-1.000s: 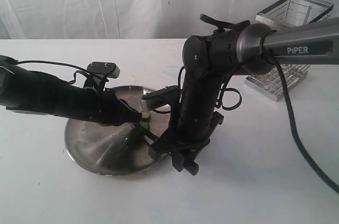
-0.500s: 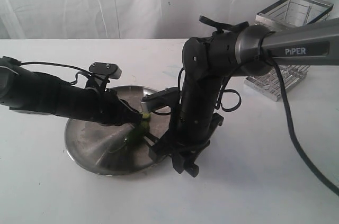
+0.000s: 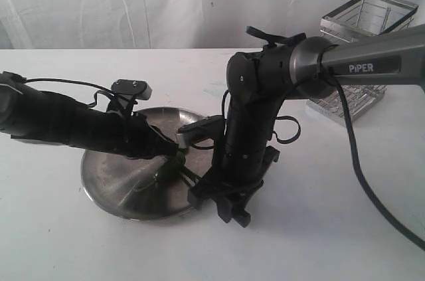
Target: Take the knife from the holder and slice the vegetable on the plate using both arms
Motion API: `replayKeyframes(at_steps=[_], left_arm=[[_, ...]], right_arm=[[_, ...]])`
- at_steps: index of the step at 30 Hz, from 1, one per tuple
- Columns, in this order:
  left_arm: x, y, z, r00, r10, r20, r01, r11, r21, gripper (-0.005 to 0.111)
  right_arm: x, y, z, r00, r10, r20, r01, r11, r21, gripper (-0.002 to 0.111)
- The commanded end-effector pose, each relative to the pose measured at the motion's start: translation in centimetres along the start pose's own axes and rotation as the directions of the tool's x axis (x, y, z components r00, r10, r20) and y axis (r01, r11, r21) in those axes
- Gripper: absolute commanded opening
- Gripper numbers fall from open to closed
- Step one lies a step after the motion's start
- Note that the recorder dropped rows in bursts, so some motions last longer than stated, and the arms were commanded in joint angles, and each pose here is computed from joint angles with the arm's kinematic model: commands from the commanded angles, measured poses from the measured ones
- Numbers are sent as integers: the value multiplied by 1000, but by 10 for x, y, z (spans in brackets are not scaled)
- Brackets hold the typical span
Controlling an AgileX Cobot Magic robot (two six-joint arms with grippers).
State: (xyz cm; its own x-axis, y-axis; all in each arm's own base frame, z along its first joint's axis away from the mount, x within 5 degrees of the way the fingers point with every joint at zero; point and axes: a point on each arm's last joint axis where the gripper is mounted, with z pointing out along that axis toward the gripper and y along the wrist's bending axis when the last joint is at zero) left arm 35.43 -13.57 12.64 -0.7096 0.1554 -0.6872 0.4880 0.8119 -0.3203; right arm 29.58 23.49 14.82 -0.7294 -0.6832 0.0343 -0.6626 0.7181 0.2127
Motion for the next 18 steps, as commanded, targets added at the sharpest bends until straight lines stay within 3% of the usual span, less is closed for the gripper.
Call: replayKeyframes(at_steps=[1,4,12,18], left_arm=[[14,-6,6,997,-74,-36,77,993,90,0],[13,-12,5,995,-96,-37,101,984,148,0],[11,-12,3,993,-110,-33,113,983,147,0],[-25,-19,-23,992,-76,100,60,986,152,0]], right_arm=[[8,-2,-1,995,-16,-98,17,1000,7,0],[14,-1,-4,988,-35,-152,34,999,-11,0],[14,-1,-4,985,-72,-154,70,997,-17,0],[8,-2,-5,993,-69,-91,69,998,3,0]])
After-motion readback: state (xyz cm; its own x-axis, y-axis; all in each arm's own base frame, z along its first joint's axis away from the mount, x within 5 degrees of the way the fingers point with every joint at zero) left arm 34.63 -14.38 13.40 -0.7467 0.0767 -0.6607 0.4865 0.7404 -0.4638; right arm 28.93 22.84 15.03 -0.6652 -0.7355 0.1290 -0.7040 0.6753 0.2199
